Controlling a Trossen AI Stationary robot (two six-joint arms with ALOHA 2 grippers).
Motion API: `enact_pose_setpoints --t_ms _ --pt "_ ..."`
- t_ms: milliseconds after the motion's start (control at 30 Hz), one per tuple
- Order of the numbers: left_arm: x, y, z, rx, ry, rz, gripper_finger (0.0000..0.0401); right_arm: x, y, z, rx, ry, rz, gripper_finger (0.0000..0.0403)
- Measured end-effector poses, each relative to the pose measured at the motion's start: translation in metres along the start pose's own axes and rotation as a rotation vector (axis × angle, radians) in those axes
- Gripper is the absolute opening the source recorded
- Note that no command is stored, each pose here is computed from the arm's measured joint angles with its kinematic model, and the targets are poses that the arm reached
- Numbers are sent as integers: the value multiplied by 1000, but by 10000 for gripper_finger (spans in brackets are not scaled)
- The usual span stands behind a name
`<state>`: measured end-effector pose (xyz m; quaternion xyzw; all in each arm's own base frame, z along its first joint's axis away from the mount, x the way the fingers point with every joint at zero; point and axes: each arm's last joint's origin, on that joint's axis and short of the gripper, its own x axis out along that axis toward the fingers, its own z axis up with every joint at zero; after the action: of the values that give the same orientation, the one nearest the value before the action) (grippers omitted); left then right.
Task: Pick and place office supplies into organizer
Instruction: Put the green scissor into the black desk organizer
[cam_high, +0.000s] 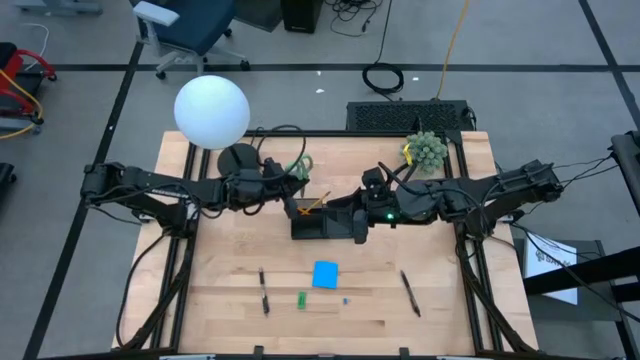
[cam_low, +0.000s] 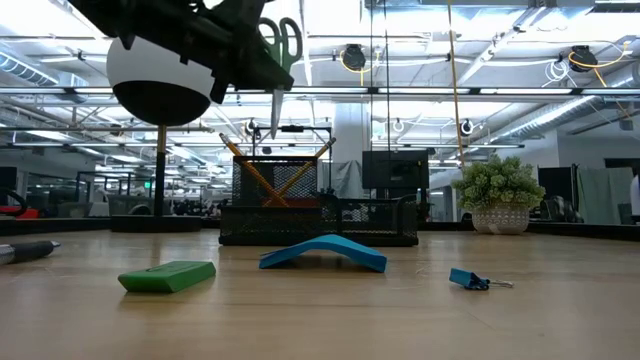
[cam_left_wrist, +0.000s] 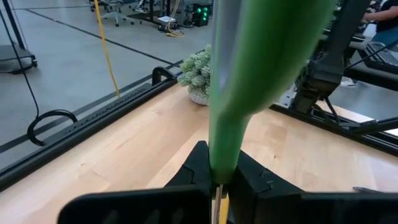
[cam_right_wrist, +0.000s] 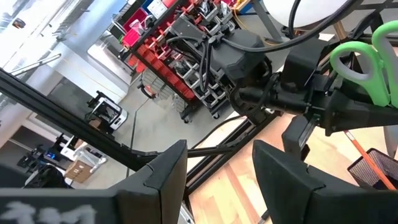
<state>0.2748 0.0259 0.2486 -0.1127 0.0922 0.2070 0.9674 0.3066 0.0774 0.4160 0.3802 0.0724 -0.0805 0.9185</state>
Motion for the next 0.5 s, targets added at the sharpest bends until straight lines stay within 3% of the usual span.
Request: enact_pose_setpoints --t_ms 267,500 --pt "0 1 0 -1 4 5 53 0 0 0 0 -2 -3 171" --pt "0 1 -1 -4 14 -12 43 1 -2 3 2 -9 -10 171"
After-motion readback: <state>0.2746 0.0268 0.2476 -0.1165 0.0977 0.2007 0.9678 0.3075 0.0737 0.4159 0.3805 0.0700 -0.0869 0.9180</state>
